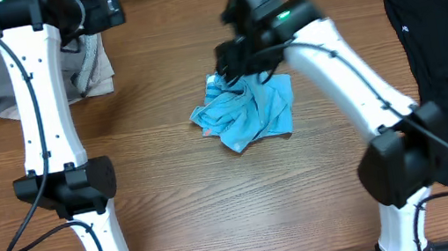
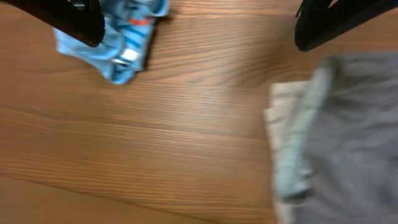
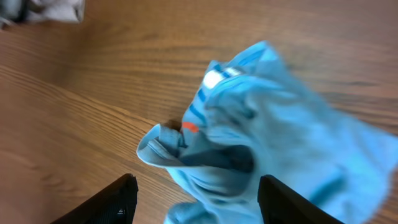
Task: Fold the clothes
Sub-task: 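Lift the bundled T-shirt with the right gripper and set it down, then release the T-shirt and raise the right gripper away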
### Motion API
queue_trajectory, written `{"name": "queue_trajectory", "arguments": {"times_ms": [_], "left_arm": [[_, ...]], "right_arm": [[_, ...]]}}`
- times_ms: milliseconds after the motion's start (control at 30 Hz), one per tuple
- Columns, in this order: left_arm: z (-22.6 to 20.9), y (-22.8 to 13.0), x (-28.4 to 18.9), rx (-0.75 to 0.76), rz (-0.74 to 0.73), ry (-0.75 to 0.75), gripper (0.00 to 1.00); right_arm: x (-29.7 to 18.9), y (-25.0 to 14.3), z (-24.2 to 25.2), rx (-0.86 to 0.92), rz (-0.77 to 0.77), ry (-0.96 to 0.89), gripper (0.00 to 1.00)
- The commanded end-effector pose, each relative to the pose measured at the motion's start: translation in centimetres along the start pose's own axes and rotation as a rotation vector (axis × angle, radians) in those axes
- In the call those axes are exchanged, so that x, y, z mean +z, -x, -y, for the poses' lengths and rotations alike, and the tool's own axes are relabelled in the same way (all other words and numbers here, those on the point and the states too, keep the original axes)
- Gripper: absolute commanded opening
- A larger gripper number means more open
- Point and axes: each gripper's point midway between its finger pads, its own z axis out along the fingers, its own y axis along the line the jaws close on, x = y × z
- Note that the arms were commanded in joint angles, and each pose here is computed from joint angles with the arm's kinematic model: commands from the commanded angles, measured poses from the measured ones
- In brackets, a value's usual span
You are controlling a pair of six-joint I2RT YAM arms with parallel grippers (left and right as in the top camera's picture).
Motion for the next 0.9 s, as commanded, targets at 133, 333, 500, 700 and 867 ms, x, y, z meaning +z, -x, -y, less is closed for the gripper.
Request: {"name": "queue_trajectory", "arguments": {"times_ms": [133,333,500,700,867], "left_arm": [[-3.6,0.4,-1.2,-0.025,0.024,0.138,1.00],[-4.0,-0.1,-1.1,-0.006,0.005,0.157,1.00],[-4.1,-0.5,-0.5,-0.009,-0.017,0.160,1.00],[-4.4,-0.8,0.2,-0.011,-0.038,0.165,1.00],[-4.4,-0.8,0.4,-0.005,-0.038,0.164,1.00]], "right_arm": [[5.8,-2.6,-0.1,0.081,-0.072,-0.176,0.67],[7.2,-4.5,1.1,0.131,-0.125,-0.285,0.51],[6.4,-4.8,2.8,0.180,-0.136,-0.344,0.10],[3.7,-4.6,5.4,0.244,-0.178,-0.382,0.04],[2.2,-5.9,8.9,0.253,-0.277,-0.385,0.04]]}}
